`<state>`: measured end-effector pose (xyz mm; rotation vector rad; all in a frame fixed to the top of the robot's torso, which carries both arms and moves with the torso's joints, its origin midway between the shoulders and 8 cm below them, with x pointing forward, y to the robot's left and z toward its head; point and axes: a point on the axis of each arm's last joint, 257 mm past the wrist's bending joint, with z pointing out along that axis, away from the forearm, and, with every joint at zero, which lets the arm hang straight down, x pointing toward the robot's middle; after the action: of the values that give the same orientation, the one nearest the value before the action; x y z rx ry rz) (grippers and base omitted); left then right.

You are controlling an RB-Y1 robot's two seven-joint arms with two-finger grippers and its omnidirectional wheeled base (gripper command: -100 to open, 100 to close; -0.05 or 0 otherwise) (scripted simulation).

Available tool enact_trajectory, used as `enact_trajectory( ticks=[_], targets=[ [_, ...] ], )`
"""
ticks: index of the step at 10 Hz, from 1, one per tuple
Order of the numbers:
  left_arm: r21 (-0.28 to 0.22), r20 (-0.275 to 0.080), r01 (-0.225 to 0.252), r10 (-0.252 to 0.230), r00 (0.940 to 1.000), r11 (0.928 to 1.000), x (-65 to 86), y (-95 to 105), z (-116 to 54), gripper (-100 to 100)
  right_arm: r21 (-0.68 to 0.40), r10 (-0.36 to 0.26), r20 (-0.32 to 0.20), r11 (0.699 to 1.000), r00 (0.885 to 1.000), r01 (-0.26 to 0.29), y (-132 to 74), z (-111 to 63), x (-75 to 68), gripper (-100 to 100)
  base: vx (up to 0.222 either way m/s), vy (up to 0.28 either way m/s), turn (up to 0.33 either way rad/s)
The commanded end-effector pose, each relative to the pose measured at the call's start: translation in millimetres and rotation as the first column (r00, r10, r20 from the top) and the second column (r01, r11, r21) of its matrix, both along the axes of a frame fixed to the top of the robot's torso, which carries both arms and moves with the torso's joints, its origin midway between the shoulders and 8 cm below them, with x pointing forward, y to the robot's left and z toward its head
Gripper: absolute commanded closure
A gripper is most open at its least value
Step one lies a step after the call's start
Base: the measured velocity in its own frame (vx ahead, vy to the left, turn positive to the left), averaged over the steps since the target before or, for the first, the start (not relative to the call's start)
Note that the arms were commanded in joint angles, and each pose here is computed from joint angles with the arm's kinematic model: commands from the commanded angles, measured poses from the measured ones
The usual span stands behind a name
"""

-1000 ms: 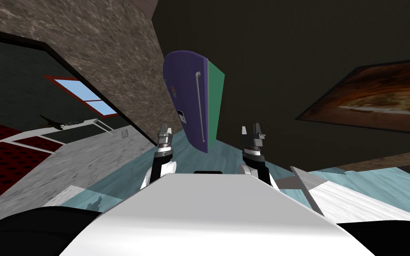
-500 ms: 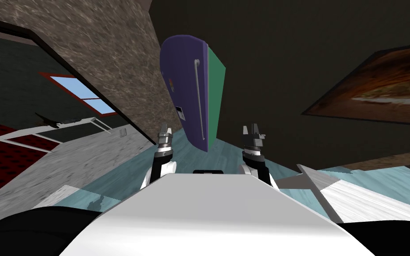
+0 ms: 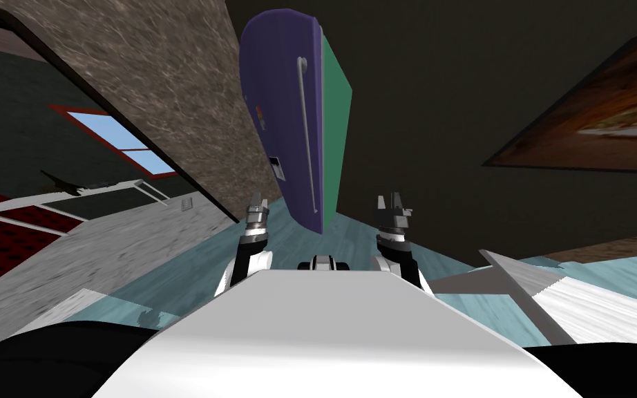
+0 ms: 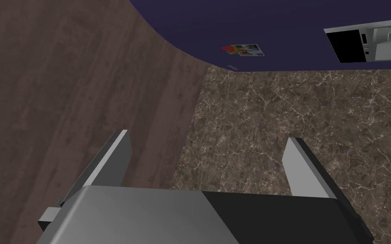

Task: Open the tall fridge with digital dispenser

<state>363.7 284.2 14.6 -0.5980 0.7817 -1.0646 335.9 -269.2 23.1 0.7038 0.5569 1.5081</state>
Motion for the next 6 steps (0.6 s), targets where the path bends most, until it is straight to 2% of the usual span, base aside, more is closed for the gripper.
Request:
enact_trajectory(
  ticks=[1, 6],
  targets=[
    [0.048, -0.047, 0.012, -0.010, 0.9989, 0.9988, 6.8, -1.2, -5.9, -100, 0.000, 0.000, 0.000, 1.000, 1.000, 0.000, 0.0, 0.0, 0.0, 0, 0.043, -0.042, -0.017],
    [0.084, -0.136, -0.007, 0.019, 0.9905, 0.9965, 20.9, 7.2, -12.9, -100, 0.000, 0.000, 0.000, 1.000, 1.000, 0.000, 0.0, 0.0, 0.0, 0, 0.065, -0.056, -0.024]
  ],
)
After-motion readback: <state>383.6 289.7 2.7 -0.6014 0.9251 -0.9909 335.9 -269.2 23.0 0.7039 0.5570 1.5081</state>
